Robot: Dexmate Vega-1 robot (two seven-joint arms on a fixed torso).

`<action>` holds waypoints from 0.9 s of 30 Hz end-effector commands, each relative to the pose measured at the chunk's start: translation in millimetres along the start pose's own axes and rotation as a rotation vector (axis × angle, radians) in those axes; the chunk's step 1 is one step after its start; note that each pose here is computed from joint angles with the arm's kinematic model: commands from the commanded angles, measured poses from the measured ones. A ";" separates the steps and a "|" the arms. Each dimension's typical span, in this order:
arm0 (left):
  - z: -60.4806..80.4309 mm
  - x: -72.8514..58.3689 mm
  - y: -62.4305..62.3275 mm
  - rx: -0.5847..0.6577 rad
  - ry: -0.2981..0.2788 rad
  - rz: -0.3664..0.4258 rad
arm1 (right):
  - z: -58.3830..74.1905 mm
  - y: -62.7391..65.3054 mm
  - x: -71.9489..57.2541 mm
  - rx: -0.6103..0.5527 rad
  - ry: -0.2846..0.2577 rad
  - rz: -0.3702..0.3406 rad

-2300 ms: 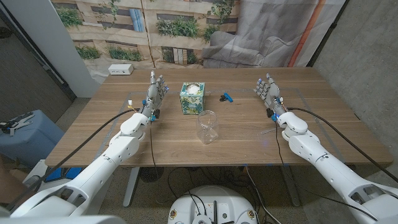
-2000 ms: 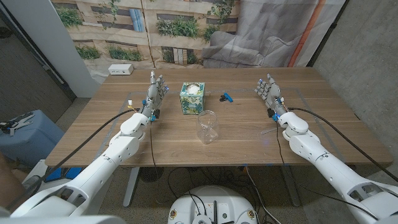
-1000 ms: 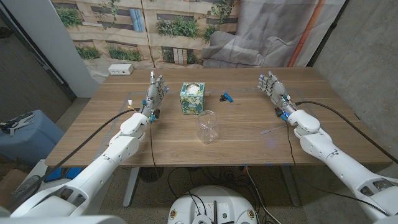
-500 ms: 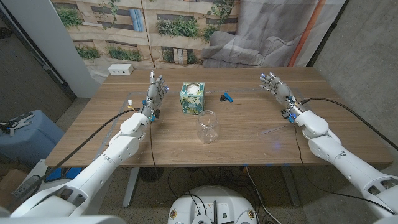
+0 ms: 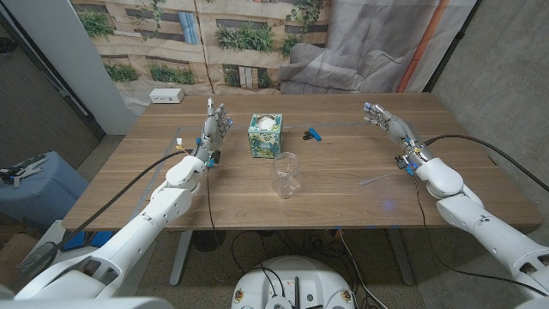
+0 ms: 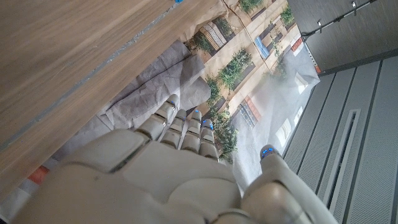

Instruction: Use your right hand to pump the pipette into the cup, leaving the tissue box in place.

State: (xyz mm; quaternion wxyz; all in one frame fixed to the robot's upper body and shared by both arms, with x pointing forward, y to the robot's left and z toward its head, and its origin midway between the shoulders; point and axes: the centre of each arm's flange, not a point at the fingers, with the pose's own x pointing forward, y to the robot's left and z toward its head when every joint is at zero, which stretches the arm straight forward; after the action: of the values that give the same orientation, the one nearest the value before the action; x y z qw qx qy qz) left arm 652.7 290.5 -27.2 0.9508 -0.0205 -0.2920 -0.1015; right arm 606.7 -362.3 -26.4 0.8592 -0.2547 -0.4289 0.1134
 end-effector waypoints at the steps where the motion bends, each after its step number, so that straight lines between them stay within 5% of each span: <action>1: -0.1 -0.1 0.1 0.000 0.000 0.000 | 9.7 0.5 -17.4 -0.138 -0.023 0.071; 12: -0.1 -0.2 0.0 0.000 0.000 0.000 | 13.9 3.8 -37.3 -0.343 -0.114 0.064; 18: -0.1 -0.2 0.1 0.000 0.000 0.000 | 13.5 3.8 -45.4 -0.410 -0.118 0.078; 27: -0.1 -0.1 0.1 0.000 0.000 0.000 | 16.1 -1.5 -66.0 -0.602 -0.130 0.183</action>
State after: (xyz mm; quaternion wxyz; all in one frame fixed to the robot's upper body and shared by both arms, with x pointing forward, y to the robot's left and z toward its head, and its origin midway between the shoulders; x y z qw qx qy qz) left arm 652.6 290.5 -27.4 0.9508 -0.0205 -0.2918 -0.1016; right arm 567.5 -377.2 -51.2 0.7581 -0.4428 -0.4731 0.0737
